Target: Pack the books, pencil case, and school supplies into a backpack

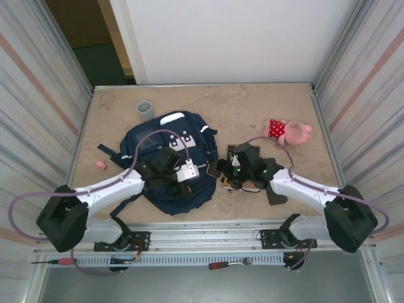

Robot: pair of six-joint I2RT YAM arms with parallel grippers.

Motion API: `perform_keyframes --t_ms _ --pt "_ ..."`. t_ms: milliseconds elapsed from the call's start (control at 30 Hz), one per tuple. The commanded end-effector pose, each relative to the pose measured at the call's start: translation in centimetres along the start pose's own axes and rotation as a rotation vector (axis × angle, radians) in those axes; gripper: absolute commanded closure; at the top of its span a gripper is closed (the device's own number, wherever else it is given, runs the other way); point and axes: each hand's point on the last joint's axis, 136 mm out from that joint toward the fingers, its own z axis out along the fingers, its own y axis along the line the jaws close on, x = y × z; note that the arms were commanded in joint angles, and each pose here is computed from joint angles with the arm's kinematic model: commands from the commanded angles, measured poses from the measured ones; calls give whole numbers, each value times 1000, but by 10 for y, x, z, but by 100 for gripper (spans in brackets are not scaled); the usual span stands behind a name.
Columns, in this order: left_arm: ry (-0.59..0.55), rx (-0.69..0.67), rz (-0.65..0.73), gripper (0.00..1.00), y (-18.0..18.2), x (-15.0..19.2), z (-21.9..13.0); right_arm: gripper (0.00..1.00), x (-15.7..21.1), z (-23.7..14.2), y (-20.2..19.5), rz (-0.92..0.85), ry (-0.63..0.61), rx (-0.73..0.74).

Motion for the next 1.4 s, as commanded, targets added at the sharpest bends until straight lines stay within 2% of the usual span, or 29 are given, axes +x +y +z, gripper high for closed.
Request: perform_keyframes --t_ms 0,167,233,300,400,467,567,700,833,967,1067,1233,1367 --pt "-38 -113 39 22 27 -22 -2 19 3 7 1 35 21 -28" --pt "3 -159 49 21 36 -14 11 18 9 13 -10 61 42 -11" --pt "24 -172 49 26 38 -11 15 18 8 15 -18 75 44 -3" --pt "35 -167 60 38 37 -8 17 19 7 18 -26 88 45 2" --pt "31 -172 66 62 37 -9 10 19 -2 18 -45 120 21 38" --pt "-23 -144 59 86 33 -22 -5 19 -14 15 -62 120 -10 72" --pt "-169 -65 28 99 27 -44 -36 20 -34 7 -74 80 -37 85" --pt "-329 -57 -3 100 34 -60 -78 19 -65 -9 -61 -59 -121 34" --pt "-478 -32 -18 100 39 -68 -121 16 -81 -32 -22 -355 -190 -34" --pt "-574 -14 -19 100 46 -69 -155 15 -79 -43 9 -687 -191 -112" --pt "-622 -14 -15 100 51 -68 -174 20 -74 -41 16 -876 -188 -126" --pt "-711 0 -28 100 62 -68 -199 23 -79 -24 6 -992 -218 -111" --pt "-741 9 -23 100 67 -67 -212 24 -75 -8 10 -1088 -210 -124"
